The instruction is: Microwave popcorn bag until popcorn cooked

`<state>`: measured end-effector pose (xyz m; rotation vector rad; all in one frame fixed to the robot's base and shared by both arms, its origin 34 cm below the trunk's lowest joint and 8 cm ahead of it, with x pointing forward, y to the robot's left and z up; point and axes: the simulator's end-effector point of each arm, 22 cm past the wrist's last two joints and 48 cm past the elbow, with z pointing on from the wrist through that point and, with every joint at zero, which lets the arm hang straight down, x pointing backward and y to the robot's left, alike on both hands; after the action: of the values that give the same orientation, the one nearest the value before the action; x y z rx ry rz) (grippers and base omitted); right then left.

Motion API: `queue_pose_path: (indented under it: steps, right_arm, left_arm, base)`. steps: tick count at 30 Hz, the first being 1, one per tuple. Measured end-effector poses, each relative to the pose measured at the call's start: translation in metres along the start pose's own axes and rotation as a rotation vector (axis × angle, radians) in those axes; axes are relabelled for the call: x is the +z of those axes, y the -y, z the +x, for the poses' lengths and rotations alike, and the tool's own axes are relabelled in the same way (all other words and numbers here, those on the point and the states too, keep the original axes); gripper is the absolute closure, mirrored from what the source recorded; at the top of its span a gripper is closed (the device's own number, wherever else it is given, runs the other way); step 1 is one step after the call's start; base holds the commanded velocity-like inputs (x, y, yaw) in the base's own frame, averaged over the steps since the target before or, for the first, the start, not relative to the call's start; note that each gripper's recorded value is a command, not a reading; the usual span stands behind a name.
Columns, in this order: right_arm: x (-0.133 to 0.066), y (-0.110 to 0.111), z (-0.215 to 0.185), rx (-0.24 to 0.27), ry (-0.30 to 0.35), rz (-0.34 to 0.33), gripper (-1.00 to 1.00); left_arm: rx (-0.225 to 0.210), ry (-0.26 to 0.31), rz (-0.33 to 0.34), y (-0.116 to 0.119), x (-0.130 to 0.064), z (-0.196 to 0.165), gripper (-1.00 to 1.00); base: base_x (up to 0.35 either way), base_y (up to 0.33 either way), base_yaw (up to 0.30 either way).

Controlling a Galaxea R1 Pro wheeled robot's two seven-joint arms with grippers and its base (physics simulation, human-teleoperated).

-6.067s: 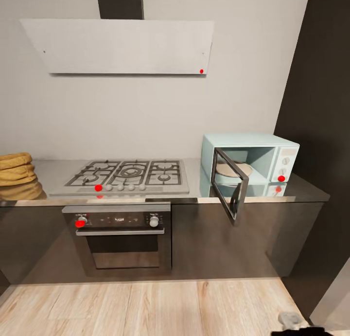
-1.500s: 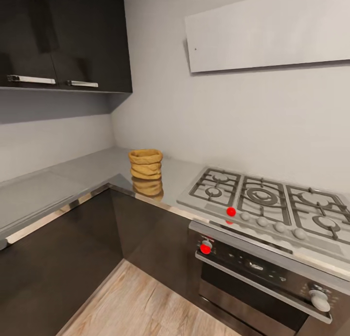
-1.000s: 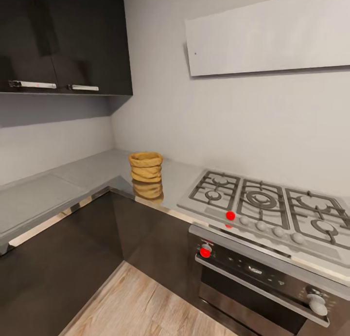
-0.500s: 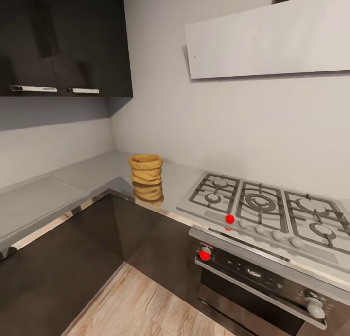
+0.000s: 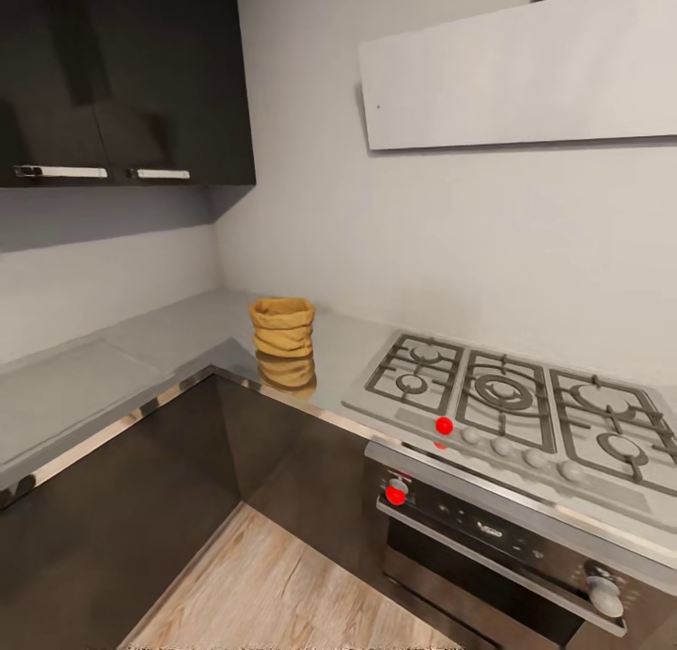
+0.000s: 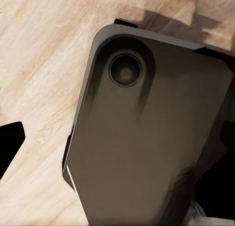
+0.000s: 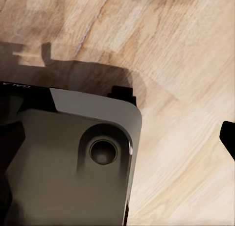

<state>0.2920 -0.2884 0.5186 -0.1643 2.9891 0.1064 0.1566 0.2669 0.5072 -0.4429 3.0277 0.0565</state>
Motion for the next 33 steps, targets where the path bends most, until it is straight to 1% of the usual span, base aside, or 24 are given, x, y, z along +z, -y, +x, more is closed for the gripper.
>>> queue_pose_path:
  steps: [7,33]
  right_arm:
    - [-0.009,-0.001,0.003,0.001,-0.009,0.004,-1.00]
    - [-0.005,0.000,0.019,0.005,-0.050,0.003,-1.00]
  left_arm:
    - [0.000,-0.011,-0.004,-0.002,-0.010,0.004,-1.00]
    - [-0.004,-0.053,-0.018,-0.007,-0.011,0.020,-1.00]
  base:
    - [0.000,0.000,0.000]
    - [0.000,0.000,0.000]
